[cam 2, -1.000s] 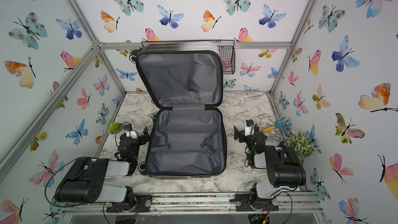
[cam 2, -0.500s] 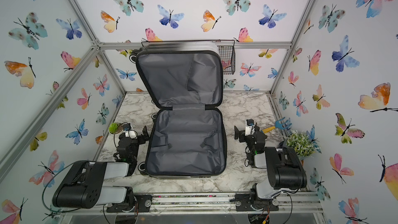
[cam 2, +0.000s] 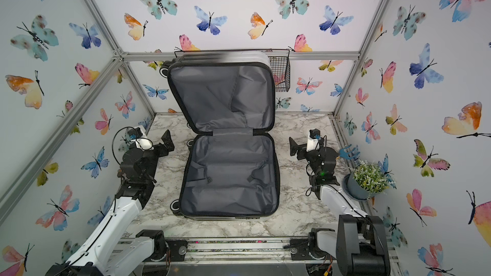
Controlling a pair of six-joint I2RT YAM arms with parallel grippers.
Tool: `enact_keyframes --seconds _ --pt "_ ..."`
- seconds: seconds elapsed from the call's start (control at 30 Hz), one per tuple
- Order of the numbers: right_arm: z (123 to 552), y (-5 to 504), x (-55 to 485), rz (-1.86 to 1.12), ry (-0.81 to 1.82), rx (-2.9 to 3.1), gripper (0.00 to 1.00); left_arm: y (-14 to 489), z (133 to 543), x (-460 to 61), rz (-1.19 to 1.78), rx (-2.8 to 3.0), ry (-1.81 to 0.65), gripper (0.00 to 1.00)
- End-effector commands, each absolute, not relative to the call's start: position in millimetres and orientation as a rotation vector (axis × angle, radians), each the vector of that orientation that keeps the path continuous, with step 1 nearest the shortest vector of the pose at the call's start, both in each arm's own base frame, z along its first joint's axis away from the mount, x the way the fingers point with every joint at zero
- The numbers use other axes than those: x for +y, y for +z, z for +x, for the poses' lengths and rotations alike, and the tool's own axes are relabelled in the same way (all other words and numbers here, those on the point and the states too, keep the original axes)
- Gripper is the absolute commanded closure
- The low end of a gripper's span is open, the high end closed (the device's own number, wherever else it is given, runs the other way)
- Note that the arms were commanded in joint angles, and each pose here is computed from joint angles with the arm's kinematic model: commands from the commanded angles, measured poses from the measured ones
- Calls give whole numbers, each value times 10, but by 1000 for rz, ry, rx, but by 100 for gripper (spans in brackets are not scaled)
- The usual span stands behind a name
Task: Close the suitcase zippers
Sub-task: Close the suitcase at the center of the board.
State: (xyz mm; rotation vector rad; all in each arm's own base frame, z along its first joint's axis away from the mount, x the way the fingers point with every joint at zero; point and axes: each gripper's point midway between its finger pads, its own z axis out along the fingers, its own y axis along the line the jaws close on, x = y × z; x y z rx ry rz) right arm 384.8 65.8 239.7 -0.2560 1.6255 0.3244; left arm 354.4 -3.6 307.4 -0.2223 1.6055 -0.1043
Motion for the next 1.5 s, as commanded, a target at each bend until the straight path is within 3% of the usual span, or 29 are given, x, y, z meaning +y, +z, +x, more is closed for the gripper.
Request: enact_keyframes --seconds 0.0,0.27,0.53,0.73,0.9,1.17,1.47 --pt "3744 2331 808 -214 522 1764 0 2866 3439 -298 -249 1809 -327 2" --pt "3418 2174 986 -144 691 2156 0 3095 3336 -990 -409 1900 -935 6" --pt "3041 2135 1383 -169 680 2343 0 3604 3363 -1331 -511 1843 -1203 8" --pt "2966 1798 1562 -205 553 2458 0 4338 3673 -1381 -639 1602 -1440 9" --pt "3046 1511 1472 -156 458 2509 0 4968 3979 -1622 -585 1509 -1540 10" --pt "3074 1229 1517 -20 515 2528 16 5542 4321 -1837 -534 1410 -1589 15" --pt "3100 1198 1583 9 524 2530 31 5474 4817 -2016 -586 1490 -1583 18"
